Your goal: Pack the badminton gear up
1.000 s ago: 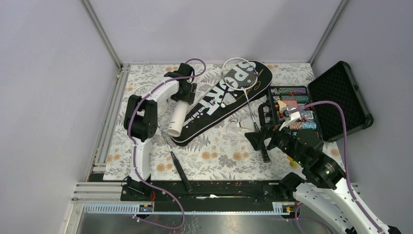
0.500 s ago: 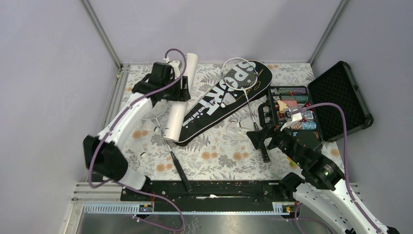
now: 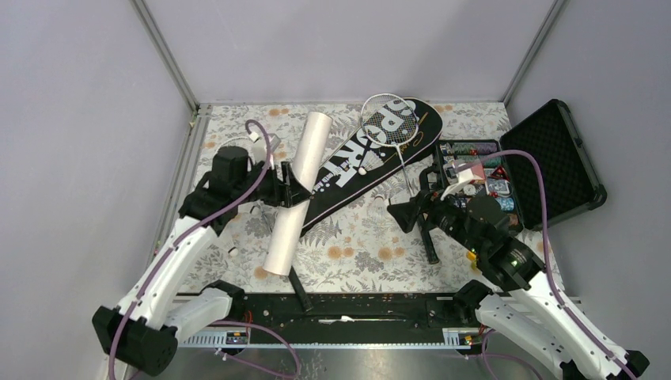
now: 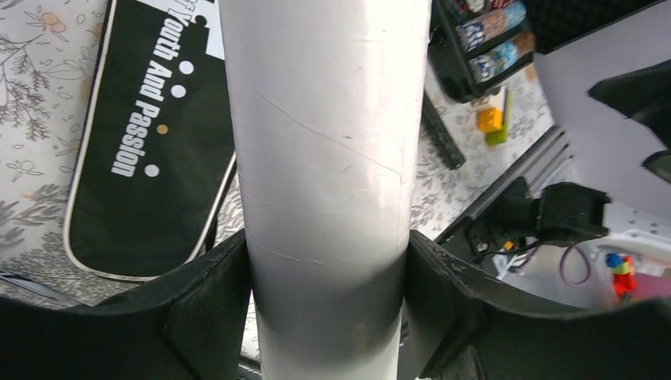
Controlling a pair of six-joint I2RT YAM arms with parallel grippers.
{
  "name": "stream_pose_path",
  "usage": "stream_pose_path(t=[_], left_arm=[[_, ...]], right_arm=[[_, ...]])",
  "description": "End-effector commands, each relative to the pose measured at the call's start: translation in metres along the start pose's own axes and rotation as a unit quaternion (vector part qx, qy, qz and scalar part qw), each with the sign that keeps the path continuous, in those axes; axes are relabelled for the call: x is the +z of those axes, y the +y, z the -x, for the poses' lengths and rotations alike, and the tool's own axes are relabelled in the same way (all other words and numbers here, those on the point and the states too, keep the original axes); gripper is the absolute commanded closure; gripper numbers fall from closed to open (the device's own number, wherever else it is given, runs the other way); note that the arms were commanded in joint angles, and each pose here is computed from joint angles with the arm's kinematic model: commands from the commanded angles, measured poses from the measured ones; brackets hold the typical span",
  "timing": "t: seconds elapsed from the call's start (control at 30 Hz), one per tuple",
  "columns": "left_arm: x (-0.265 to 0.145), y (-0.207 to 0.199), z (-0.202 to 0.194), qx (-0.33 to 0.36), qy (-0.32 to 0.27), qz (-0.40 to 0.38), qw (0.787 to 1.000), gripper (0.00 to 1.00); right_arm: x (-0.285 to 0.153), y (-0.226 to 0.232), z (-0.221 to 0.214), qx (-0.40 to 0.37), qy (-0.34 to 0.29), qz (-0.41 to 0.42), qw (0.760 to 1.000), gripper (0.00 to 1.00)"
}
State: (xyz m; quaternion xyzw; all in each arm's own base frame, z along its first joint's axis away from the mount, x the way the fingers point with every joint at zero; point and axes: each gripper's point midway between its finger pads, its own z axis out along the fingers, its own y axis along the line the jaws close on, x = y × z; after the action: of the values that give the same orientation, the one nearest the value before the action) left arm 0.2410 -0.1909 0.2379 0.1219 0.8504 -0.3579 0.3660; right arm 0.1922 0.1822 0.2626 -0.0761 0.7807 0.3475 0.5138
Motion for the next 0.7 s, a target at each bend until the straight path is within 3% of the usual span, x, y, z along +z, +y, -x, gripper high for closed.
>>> stream_pose_path(t=[0.0,0.17,0.4,0.53,0.67], left_arm=[[-0.025,-0.038,0.034,-0.019,-0.087,-0.059,0.994,0.49],[-0.042,-0.043,0.043,-0.041,-0.133,-0.054,0.989,0.49],[-0.054,-0.05,0.066,-0.199,-0.176,-0.048,0.963,0.5],[-0.055,-0.035,0.075,-0.314,-0.217,-0.026,0.924,0.51],[-0.052,-0.013,0.077,-0.433,-0.267,-0.028,0.861,0.52]], right_arm=[[0.012,0.029,0.03,-0.041,-0.039,0.066,0.996,0.13],[0.024,0.039,0.038,-0.081,-0.026,0.084,0.993,0.16],[0.038,0.062,0.032,-0.174,-0.112,0.161,0.965,0.21],[0.035,0.079,0.025,-0.206,-0.132,0.195,0.95,0.24],[0.03,0.089,0.015,-0.221,-0.157,0.216,0.938,0.29]])
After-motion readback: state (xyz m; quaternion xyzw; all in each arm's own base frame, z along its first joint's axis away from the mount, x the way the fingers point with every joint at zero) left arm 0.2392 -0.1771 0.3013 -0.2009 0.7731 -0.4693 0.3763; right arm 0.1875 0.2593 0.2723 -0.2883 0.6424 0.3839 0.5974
